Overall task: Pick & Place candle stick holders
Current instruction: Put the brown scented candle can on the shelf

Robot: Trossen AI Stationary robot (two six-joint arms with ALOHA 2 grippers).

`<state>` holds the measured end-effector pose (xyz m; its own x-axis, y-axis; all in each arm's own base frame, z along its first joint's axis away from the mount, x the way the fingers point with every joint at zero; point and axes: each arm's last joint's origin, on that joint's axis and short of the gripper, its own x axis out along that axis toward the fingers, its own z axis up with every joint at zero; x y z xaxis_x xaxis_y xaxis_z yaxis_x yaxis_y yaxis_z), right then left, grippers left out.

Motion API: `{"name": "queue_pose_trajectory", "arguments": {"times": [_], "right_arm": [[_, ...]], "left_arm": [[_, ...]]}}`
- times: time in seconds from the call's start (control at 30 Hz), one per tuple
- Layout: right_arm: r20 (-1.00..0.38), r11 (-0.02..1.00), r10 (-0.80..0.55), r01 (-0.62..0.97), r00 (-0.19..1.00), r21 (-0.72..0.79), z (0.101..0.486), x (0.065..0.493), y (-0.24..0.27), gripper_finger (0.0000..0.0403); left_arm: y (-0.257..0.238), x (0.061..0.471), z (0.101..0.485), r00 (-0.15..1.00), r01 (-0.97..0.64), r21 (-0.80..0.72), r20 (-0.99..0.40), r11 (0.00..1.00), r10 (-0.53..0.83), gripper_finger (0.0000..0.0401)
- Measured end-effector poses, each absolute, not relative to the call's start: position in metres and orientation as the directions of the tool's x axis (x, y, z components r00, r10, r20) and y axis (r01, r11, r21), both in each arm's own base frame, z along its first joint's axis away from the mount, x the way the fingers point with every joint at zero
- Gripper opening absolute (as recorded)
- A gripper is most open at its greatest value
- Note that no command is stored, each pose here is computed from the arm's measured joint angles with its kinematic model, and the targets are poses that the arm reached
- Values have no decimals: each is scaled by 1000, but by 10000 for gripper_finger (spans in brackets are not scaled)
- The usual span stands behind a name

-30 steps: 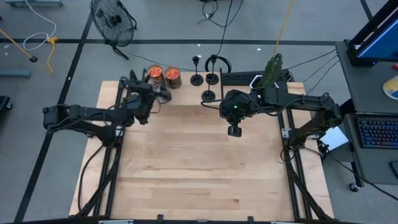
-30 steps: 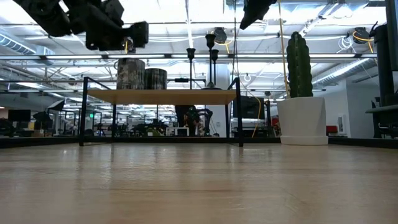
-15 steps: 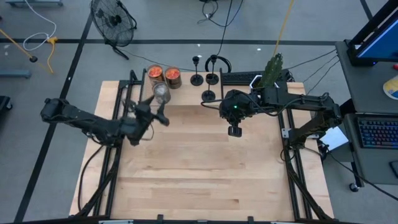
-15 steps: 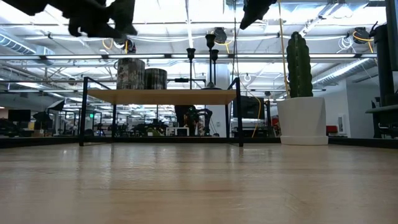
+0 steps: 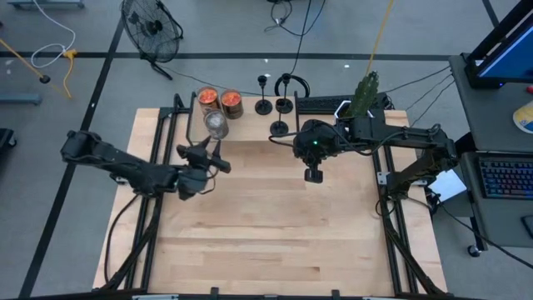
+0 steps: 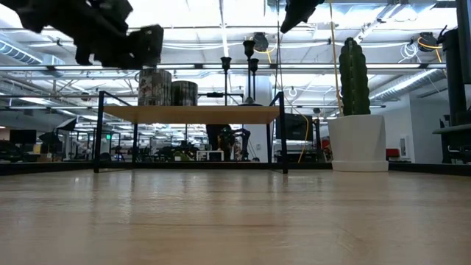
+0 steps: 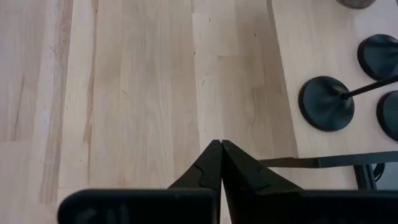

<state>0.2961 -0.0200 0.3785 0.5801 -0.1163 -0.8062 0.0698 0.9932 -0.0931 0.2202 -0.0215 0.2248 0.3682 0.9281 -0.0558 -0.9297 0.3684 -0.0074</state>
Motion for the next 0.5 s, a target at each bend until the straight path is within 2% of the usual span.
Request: {"name": "queue_pose_trajectory", "arguments": {"times": [0.17,0.5], "right_arm": [[-806,993,-116,70,581,-93,378,296,-20,0],[-806,993,-116,75,581,-90,379,296,-20,0]], "left_arm": [[-10,222,213,319,-948,-13,-77,319,945,158],[15,223,206,321,-946,-15,-159,323,934,152]]}}
